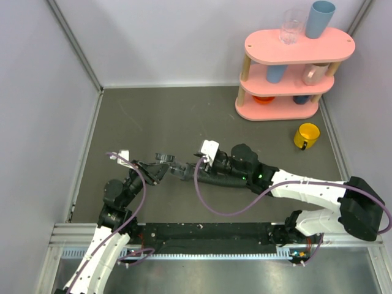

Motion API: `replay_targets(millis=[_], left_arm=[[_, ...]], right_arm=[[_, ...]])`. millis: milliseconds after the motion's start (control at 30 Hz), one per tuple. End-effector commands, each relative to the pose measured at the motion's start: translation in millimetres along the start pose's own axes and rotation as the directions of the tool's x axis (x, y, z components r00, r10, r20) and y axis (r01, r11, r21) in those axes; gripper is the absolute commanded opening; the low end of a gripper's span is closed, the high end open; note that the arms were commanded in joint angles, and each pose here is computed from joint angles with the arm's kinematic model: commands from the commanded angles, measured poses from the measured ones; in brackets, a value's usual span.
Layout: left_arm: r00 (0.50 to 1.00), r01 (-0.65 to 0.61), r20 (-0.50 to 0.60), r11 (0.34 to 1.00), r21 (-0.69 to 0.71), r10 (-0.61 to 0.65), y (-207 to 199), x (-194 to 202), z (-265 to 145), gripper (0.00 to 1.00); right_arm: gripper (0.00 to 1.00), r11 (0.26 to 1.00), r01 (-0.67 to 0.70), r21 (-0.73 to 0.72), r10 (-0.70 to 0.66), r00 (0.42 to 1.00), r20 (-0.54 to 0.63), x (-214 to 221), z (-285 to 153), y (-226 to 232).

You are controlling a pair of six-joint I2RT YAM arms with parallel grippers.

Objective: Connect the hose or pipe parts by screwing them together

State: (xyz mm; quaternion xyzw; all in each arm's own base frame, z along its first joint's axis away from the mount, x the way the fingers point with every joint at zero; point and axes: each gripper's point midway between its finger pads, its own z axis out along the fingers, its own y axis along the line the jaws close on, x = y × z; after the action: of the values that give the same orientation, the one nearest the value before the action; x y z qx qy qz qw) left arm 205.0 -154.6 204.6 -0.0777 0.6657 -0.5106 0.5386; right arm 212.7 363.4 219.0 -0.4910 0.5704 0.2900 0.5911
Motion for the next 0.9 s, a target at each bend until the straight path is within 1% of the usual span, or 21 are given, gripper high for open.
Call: replay_targets(millis=[0, 67, 100, 133, 233, 300, 567, 867], left_arm=[[0.998, -0.005, 0.062, 1.000, 0.014, 0.004, -12.9, -19.0, 1.5, 0.00], [0.998, 0.013, 0.067, 1.000, 0.018, -0.014, -16.3, -21.7, 1.6, 0.00], [0.997, 0.018, 0.073, 1.000, 0.021, -0.020, -18.1, -23.4, 1.4, 0.00], [0.997, 0.025, 0.076, 0.999, 0.023, -0.026, -19.5, -24.5, 1.4, 0.00], [0.995, 0.037, 0.087, 0.999, 0.032, -0.039, -26.6, -30.3, 1.1, 0.00], [0.996, 0.041, 0.084, 0.999, 0.026, -0.043, -27.3, -31.1, 1.1, 0.00], [0.994, 0.055, 0.093, 0.998, 0.042, -0.059, -35.5, -36.0, -0.4, 0.00], [0.993, 0.064, 0.093, 0.996, 0.061, -0.069, -40.9, -37.3, -1.5, 0.00]], right_arm=[[0.38, 1.000, -0.005, 0.012, 0.004, 0.998, 0.070, -35.4, -8.8, -7.9], [0.39, 1.000, -0.004, -0.012, 0.005, 0.996, 0.085, -38.6, -16.8, 0.5], [0.41, 0.999, -0.001, -0.032, 0.003, 0.997, 0.079, -33.0, -18.8, 7.8], [0.45, 0.999, 0.019, -0.050, -0.015, 0.996, 0.084, -31.6, -19.9, 14.2], [0.54, 0.995, 0.077, -0.063, -0.071, 0.993, 0.093, -23.9, -20.4, 30.0], [0.57, 0.992, 0.079, -0.094, -0.071, 0.994, 0.085, -20.2, -18.3, 40.5], [0.57, 0.986, 0.050, -0.157, -0.042, 0.998, 0.055, -7.9, -0.7, 57.9], [0.60, 0.980, 0.036, -0.195, -0.030, 0.999, 0.031, -2.2, 12.2, 65.9]])
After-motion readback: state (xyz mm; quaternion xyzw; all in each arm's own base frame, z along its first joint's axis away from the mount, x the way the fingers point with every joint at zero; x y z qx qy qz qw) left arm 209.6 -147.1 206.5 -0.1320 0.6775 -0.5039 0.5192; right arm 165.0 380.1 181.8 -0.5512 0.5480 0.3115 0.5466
